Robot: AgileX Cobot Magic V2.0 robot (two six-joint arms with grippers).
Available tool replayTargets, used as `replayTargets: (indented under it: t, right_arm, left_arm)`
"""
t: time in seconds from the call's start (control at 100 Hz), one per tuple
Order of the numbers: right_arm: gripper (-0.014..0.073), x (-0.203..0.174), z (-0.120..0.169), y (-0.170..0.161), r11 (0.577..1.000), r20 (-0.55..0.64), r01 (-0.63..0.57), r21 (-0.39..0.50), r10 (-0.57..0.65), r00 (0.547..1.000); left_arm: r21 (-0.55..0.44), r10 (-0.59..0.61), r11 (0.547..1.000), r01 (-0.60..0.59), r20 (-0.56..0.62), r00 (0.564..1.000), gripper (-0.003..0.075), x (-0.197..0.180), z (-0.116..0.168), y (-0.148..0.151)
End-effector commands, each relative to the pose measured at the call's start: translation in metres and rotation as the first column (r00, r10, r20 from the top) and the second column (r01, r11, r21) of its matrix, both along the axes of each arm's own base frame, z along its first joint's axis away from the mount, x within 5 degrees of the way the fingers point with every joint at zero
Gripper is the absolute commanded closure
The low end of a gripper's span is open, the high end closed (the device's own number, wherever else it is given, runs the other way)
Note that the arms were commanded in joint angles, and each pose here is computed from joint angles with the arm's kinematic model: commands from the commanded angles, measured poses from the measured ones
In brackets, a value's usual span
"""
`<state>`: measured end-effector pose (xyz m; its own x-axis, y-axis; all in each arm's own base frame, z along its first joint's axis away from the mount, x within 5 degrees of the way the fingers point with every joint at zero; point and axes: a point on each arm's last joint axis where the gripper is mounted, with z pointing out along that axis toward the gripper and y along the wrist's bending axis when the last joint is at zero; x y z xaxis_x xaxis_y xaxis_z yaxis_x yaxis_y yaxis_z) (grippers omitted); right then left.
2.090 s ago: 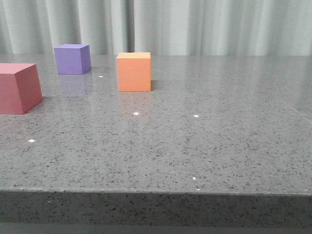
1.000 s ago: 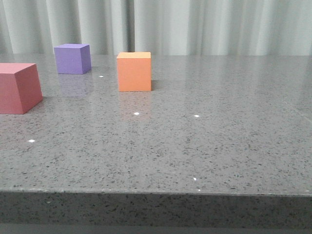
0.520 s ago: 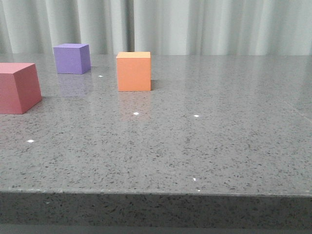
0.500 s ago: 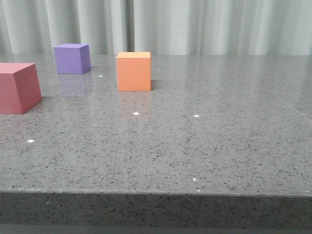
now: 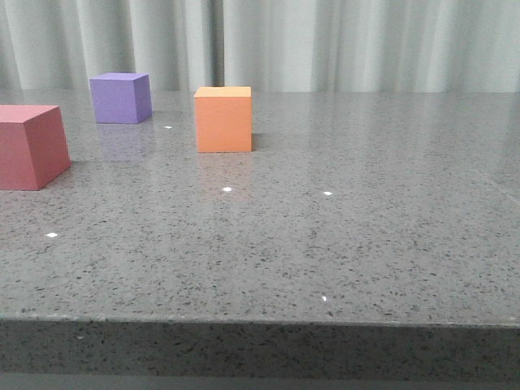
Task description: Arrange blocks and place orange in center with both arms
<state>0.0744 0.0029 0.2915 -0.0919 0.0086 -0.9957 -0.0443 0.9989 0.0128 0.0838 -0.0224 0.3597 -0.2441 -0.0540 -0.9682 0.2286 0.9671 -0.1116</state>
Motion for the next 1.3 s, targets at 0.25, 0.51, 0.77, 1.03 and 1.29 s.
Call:
replayTargets:
  t: [0.25,0.51,0.77,1.03,1.29]
  right_arm:
    - [0.0663,0.000,0.016,0.000,1.000,0.104,-0.001,-0.017,0.003,0.995]
    - [0.0663,0.000,0.016,0.000,1.000,0.104,-0.001,-0.017,0.003,0.995]
    - [0.0663,0.000,0.016,0.000,1.000,0.104,-0.001,-0.017,0.003,0.995]
    - [0.0663,0.000,0.016,0.000,1.000,0.104,-0.001,-0.017,0.003,0.995]
    - [0.0663,0.000,0.016,0.000,1.000,0.104,-0.001,-0.017,0.003,0.995]
  left_arm:
    - [0.024,-0.063,0.998,0.066,-0.131,0.989,0.0741,0.033,0.070,-0.009]
    - [0.041,-0.057,0.997,0.065,-0.168,0.984,0.0721,0.044,0.069,-0.010]
    - [0.046,-0.058,0.997,0.068,-0.184,0.981,0.0160,0.045,0.068,-0.010]
    - [-0.043,-0.103,0.994,0.097,-0.194,0.976,0.0071,0.052,0.068,-0.016]
    - [-0.087,-0.244,0.970,0.228,-0.319,0.916,0.0072,0.101,0.064,-0.051]
